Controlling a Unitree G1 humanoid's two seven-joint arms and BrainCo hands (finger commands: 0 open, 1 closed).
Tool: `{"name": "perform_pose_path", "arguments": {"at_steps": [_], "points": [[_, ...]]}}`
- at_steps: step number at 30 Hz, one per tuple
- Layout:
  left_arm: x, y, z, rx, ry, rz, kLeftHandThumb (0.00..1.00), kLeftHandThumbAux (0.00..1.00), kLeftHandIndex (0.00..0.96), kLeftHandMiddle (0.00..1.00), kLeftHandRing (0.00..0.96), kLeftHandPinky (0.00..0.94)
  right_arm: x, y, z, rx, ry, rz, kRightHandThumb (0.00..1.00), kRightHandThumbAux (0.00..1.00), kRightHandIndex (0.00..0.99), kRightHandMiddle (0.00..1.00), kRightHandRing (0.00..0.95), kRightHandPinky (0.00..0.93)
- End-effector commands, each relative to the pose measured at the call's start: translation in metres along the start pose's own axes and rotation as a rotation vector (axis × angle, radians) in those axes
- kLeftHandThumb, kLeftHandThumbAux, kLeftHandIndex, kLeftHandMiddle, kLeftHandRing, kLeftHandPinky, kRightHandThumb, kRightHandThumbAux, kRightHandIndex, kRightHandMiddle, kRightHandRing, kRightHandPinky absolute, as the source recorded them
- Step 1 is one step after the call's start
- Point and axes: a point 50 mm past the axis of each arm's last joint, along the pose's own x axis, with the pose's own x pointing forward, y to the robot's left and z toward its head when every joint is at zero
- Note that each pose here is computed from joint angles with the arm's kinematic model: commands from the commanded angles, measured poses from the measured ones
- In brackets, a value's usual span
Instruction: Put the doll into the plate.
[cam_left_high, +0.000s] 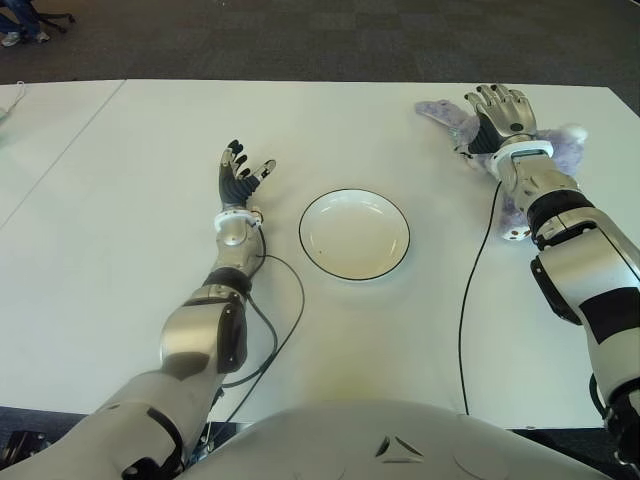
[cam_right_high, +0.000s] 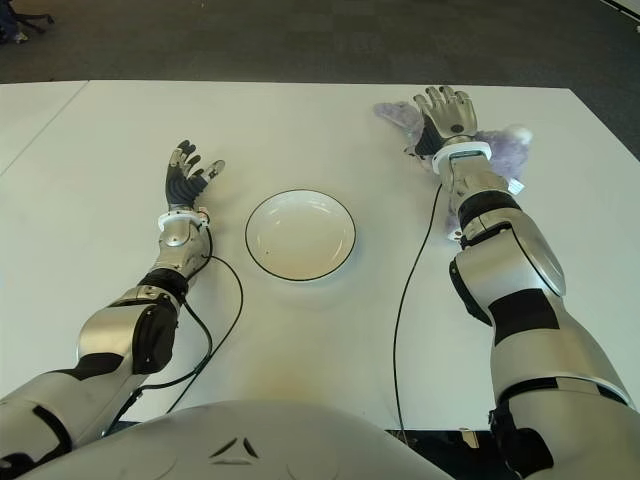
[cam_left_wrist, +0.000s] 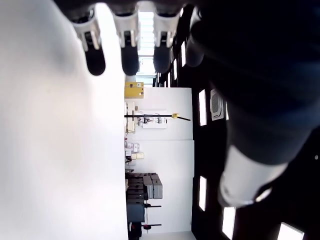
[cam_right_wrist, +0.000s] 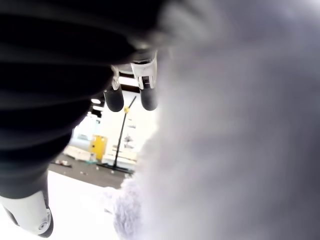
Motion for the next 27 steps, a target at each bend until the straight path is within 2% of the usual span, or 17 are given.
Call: {"name": "perform_pose_path", "arguments": {"at_steps": [1, 16, 22, 27], "points": [[-0.072, 0.005, -0.096, 0.002, 0.449, 0.009, 0.002, 0.792, 0.119, 0.119, 0.121, 0.153, -0.001, 0.004, -0.005, -0.091, 0.002, 0.087, 0.138, 0.643, 0.080, 0.004, 0.000, 0.000], [-0.072, 0.005, -0.096, -0.012, 0.447, 0.002, 0.004, 0.770, 0.125, 0.125, 0.124, 0.148, 0.005, -0.005, -0.016, -0.270, 0.018, 0.276, 0.109, 0.624, 0.059, 0.003, 0.000, 0.000], [-0.073, 0.005, -0.096, -0.002, 0.441, -0.005, 0.000, 0.737, 0.121, 0.118, 0.119, 0.143, 0.006, -0.007, -0.018, -0.282, 0.030, 0.316, 0.111, 0.621, 0.060, 0.013, 0.000, 0.000], [-0.073, 0.004, -0.096, -0.016, 0.440, -0.002, 0.000, 0.714, 0.119, 0.112, 0.115, 0.143, 0.005, -0.005, -0.020, -0.265, 0.037, 0.342, 0.137, 0.617, 0.085, 0.062, 0.047, 0.061]]}}
